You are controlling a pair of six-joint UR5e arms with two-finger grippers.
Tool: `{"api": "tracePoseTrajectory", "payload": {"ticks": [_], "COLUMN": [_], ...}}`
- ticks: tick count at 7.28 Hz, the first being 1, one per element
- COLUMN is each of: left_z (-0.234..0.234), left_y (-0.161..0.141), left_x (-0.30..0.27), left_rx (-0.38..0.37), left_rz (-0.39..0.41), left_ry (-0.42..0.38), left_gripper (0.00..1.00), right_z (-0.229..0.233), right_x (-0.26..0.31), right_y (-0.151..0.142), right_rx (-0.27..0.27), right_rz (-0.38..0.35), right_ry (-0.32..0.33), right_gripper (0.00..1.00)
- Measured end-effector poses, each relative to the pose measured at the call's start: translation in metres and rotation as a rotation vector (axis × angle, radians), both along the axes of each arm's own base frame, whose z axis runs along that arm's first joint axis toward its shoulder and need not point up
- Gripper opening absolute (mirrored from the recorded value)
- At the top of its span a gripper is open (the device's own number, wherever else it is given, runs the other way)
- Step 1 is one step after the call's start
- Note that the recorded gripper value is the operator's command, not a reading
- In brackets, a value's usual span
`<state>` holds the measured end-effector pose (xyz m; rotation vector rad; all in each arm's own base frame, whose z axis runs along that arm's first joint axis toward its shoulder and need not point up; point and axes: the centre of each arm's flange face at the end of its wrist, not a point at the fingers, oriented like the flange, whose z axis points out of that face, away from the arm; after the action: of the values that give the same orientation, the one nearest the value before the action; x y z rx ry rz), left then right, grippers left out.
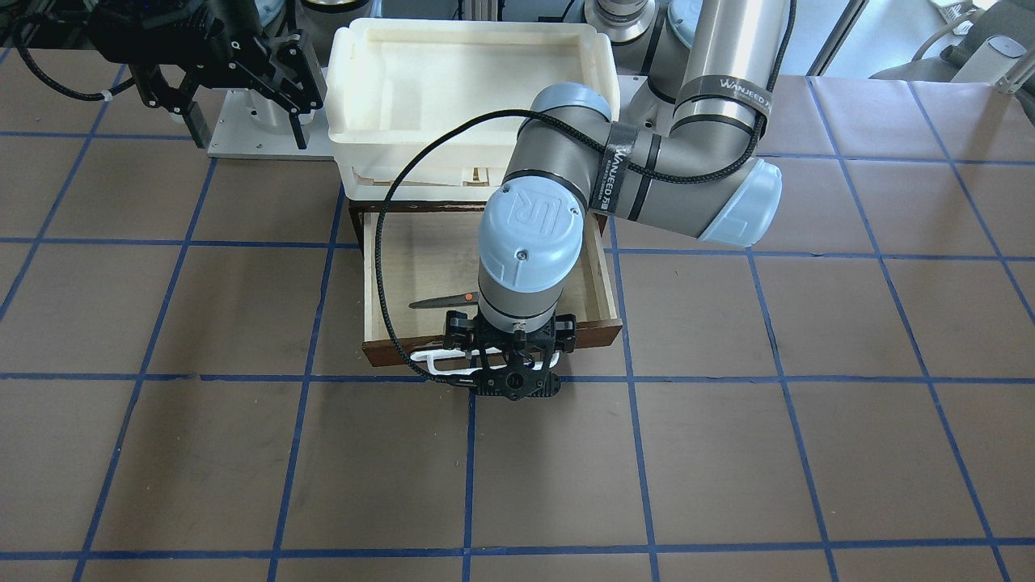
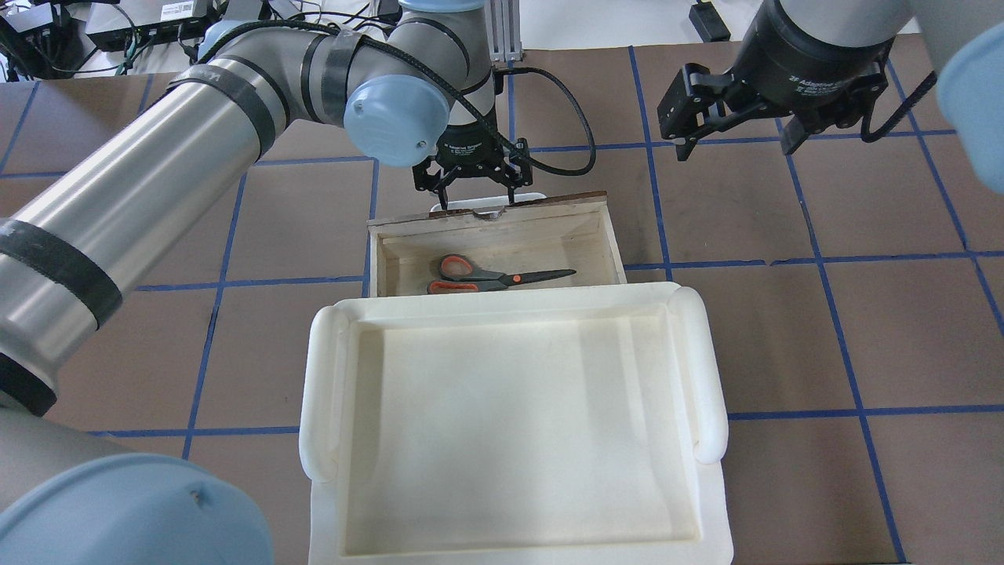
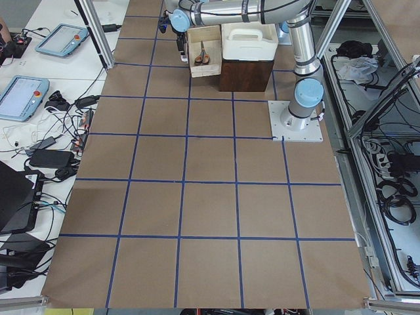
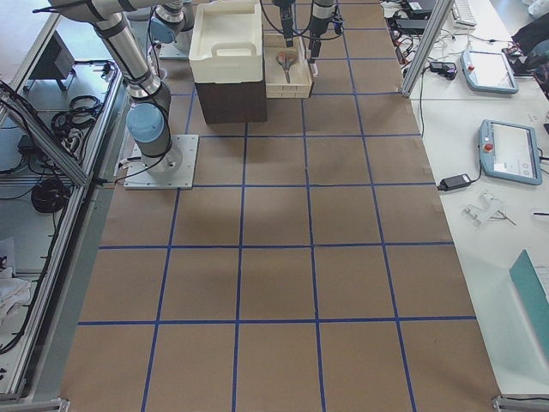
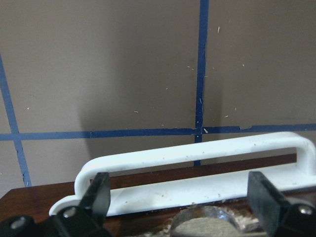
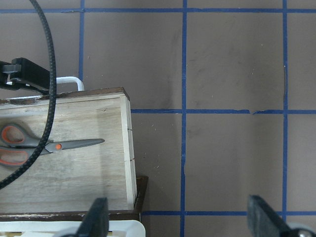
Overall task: Put scissors in drawer and close it
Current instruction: 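Lower the left gripper behind the drawer front near the handle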
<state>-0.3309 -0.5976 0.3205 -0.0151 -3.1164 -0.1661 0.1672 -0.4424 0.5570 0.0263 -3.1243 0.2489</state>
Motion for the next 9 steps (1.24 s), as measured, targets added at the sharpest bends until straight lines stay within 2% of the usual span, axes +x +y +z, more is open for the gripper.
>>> {"api": "tracePoseTrajectory", "payload": {"ticks": [3,9], "left_z": [0.001,0.011], "left_y": [0.004,0.015], "left_x": [0.0,-0.002], "left_rx": [0.017,0.064], "left_rz": [-0.001,0.0], "left_ry": [-0.002,0.021], "left_gripper": [1.0,1.0], "right_z": [-0.002,-0.002], "right_x": [0.0,0.0], "right_y": [0.002,0.002], "right_rx": [0.019,0.018], "right_rz": [0.0,0.003], "right_ry": [0.01,0.009], "right_gripper": [1.0,1.0]}}
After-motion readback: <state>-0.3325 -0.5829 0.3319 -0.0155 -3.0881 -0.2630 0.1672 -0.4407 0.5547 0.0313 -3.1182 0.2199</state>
